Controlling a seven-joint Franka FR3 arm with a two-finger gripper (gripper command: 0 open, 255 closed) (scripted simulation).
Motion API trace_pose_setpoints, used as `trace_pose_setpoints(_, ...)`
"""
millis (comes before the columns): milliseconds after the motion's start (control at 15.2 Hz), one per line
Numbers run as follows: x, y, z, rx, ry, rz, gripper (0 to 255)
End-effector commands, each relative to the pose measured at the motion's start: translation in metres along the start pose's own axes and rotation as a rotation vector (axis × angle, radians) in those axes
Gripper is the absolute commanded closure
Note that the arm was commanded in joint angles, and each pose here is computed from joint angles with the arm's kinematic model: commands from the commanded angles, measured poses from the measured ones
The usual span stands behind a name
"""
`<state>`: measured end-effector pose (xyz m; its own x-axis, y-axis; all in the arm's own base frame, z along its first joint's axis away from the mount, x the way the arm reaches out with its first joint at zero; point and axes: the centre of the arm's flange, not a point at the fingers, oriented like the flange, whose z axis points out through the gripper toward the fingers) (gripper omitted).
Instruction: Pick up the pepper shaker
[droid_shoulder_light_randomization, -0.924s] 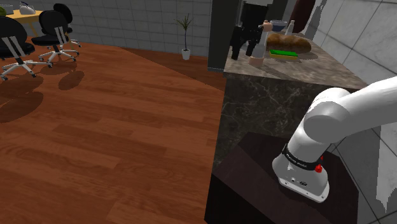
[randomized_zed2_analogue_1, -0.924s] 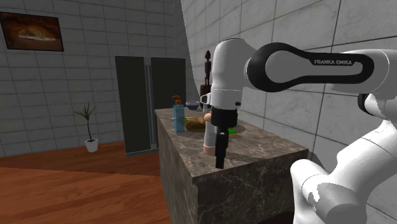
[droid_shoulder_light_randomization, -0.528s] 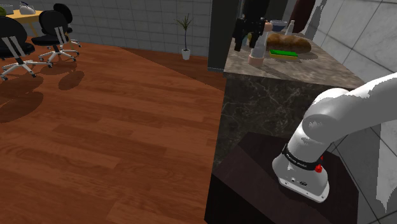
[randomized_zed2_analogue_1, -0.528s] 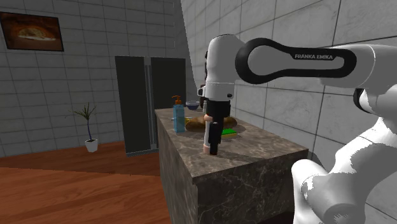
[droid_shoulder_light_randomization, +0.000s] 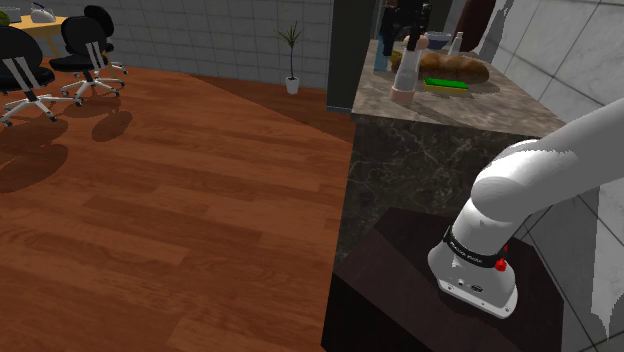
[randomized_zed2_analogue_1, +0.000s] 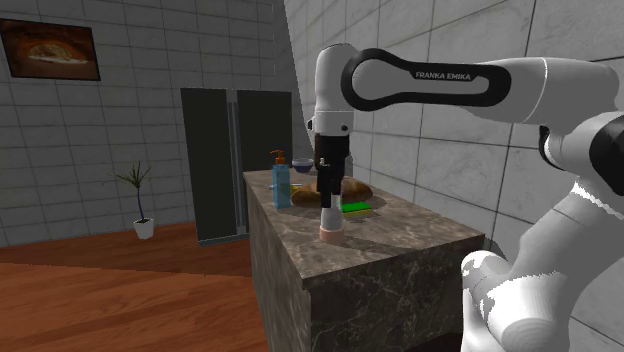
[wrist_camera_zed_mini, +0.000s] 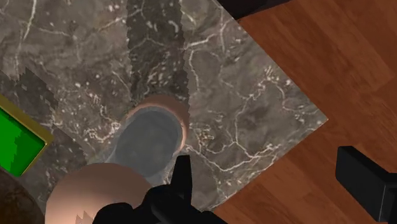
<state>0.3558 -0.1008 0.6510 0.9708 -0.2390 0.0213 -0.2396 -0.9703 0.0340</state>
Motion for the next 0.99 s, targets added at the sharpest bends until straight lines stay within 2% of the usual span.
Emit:
trace_pose_setpoints(0,0.012,0.018,-0.009,-0.02,-0.003,0.025,0)
trace_pose_setpoints(462,0.045,0.087,-0.045,-0.085,-0.013,0.112,0)
trace_pose_setpoints(924,0.045,0.087,-0.014,-0.086,-0.013,0.113,0)
